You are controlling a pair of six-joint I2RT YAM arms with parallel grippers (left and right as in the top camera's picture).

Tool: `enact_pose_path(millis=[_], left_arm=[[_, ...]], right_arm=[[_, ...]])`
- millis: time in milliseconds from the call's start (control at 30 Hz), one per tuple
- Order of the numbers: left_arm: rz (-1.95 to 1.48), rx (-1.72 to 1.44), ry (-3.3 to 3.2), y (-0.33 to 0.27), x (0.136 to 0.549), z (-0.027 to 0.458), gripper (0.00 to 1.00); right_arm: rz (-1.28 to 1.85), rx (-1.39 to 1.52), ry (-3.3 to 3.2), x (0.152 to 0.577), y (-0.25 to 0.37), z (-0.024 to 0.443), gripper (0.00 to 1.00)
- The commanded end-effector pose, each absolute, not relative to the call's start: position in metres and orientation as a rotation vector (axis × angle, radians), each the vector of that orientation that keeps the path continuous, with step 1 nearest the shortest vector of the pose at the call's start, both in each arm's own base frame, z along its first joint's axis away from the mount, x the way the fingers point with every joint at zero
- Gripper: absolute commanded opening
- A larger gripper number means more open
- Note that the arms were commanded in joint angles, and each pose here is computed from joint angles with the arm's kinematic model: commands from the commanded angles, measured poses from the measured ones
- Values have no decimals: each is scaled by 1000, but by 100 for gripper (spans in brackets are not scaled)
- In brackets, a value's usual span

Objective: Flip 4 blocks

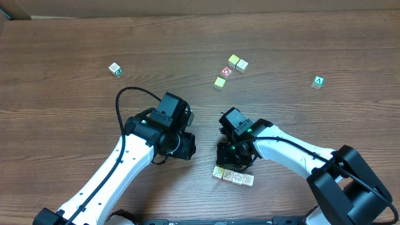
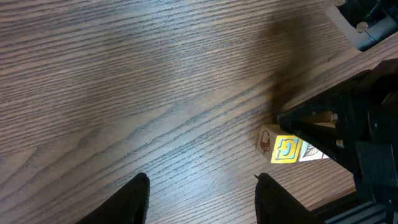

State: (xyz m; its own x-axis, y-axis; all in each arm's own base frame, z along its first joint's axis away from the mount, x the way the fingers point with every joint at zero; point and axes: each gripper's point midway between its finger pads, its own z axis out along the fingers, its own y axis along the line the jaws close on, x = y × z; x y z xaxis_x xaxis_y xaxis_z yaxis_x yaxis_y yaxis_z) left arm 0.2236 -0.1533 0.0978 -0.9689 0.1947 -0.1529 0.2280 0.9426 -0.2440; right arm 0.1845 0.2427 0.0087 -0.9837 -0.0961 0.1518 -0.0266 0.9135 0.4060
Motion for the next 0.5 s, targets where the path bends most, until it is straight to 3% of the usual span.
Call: enact_pose_path(millis=[0, 267, 467], left_arm=[[-390, 351, 2977, -151, 222, 94, 47], [-390, 351, 2976, -151, 222, 94, 47], [-389, 351, 2981, -151, 221, 94, 47]], right_arm=[[-633, 128, -2906, 186, 247, 11, 4], [-626, 120, -2931, 192, 246, 11, 4], [-613, -114, -3003, 243, 219, 30, 4]])
